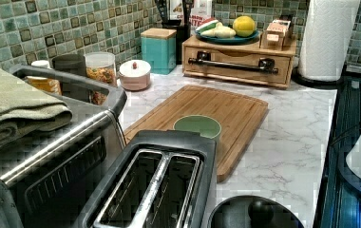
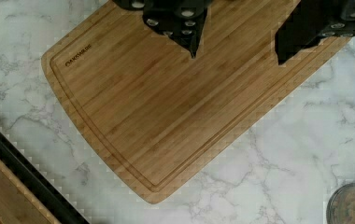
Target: Open the drawer.
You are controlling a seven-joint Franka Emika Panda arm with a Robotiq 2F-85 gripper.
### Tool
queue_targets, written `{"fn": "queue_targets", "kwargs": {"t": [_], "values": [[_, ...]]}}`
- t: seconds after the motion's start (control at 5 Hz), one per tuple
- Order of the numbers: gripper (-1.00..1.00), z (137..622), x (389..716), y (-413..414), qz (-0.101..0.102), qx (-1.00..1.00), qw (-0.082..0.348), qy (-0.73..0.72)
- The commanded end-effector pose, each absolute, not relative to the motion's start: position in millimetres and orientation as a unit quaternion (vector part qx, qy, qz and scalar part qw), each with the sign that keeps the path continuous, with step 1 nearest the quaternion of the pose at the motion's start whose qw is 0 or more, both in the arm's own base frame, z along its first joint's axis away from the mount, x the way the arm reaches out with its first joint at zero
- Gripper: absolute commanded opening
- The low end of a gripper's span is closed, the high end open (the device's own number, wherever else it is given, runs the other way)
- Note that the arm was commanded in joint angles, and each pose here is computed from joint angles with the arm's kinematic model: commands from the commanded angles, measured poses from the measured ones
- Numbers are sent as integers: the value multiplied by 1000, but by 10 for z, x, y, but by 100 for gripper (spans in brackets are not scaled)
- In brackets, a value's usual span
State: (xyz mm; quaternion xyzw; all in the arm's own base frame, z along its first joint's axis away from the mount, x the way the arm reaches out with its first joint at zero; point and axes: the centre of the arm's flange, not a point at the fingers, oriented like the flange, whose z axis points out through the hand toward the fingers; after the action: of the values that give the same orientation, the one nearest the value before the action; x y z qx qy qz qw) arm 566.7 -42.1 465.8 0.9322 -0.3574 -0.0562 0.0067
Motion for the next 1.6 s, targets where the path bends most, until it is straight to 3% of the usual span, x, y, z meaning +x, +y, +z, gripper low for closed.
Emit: {"fn": "queue_targets", "kwargs": {"t": [0.2, 0.4, 0.6, 1.0, 1.2, 1.4, 1.6], "values": [[100, 4659, 5675, -421, -53, 932, 4, -358], [100, 4417, 5398, -551, -11, 959, -12, -282], [100, 4257, 5169, -874, 11, 982, -15, -190], [100, 3990, 5157, -1674, -20, 998, -22, -47], [100, 3850, 5081, -1960, -1, 1000, -10, 14], [100, 3895, 4945, -2132, 55, 998, 2, 25], [100, 3794, 4977, -2271, 17, 998, -5, 52]]}}
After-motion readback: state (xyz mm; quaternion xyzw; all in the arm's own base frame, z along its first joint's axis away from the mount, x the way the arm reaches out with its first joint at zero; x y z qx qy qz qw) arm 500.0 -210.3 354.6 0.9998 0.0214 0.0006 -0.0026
